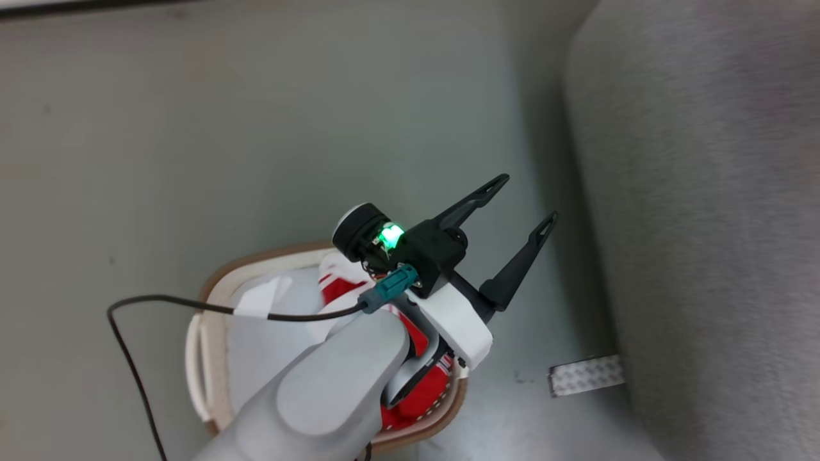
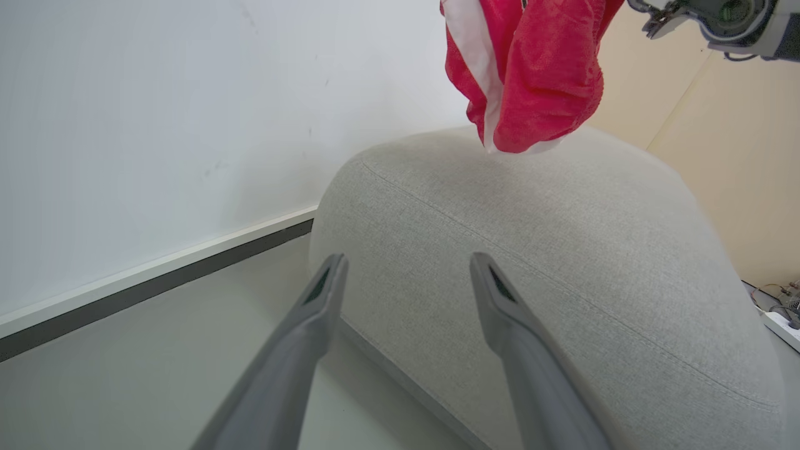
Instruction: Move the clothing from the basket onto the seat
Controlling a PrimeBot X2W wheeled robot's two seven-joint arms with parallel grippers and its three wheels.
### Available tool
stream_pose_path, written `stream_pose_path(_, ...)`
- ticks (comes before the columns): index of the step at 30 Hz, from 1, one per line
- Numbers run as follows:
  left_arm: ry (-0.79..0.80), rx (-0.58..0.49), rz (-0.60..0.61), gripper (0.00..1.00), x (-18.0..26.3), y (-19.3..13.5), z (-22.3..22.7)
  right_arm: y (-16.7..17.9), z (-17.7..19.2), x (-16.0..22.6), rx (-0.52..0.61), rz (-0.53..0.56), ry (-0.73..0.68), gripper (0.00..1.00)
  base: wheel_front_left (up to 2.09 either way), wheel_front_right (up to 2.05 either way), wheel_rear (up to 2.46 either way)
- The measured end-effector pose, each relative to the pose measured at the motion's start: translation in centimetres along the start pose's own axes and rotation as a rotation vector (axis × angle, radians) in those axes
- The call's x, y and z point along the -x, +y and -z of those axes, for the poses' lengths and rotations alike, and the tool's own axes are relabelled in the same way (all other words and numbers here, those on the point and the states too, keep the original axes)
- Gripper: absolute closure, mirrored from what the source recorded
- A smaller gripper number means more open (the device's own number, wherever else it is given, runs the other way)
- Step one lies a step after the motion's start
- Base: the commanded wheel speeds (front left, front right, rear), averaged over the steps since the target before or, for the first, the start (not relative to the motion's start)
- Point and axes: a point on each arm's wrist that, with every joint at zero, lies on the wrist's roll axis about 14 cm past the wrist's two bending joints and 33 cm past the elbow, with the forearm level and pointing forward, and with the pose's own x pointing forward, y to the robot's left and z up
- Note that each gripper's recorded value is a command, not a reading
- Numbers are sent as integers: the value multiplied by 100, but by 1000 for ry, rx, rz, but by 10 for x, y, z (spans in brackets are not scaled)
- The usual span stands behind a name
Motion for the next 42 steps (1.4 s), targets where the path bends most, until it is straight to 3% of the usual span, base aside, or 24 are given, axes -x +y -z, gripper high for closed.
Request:
stream_pose_path(6, 59, 27, -89, 0, 20, 33, 30, 16, 63, -28, 33, -3, 167, 100, 0, 0, 0)
stream_pose_path(13, 82, 21, -136, 0, 33, 49, 37, 39, 151, 0, 85, -49, 491, 100, 0, 0, 0)
stream_pose_path(15, 68, 15, -136, 0, 32, 48, 31, 39, 155, 6, 91, -54, 527, 74, 0, 0, 0)
stream_pose_path(16, 65, 11, -135, 0, 31, 47, 29, 39, 155, 8, 93, -57, 532, 74, 0, 0, 0)
stream_pose_path(17, 62, 9, -136, 0, 31, 47, 27, 39, 153, 9, 93, -61, 538, 32, 0, 0, 0)
stream_pose_path(18, 60, 5, -135, 0, 31, 46, 25, 40, 153, 12, 91, -65, 546, 0, 0, 0, 0)
stream_pose_path(29, 33, -21, -155, 0, 44, 25, -9, 60, 144, 75, 140, -214, 712, 0, 0, 0, 0)
stream_pose_path(35, -8, -51, -190, 0, 63, 6, -40, 47, 84, 95, 144, -261, 567, 0, 0, 0, 0)
stream_pose_path(42, -133, -131, -295, 0, 90, 3, -103, 37, -12, 113, 68, -297, 275, 0, 0, 0, 0)
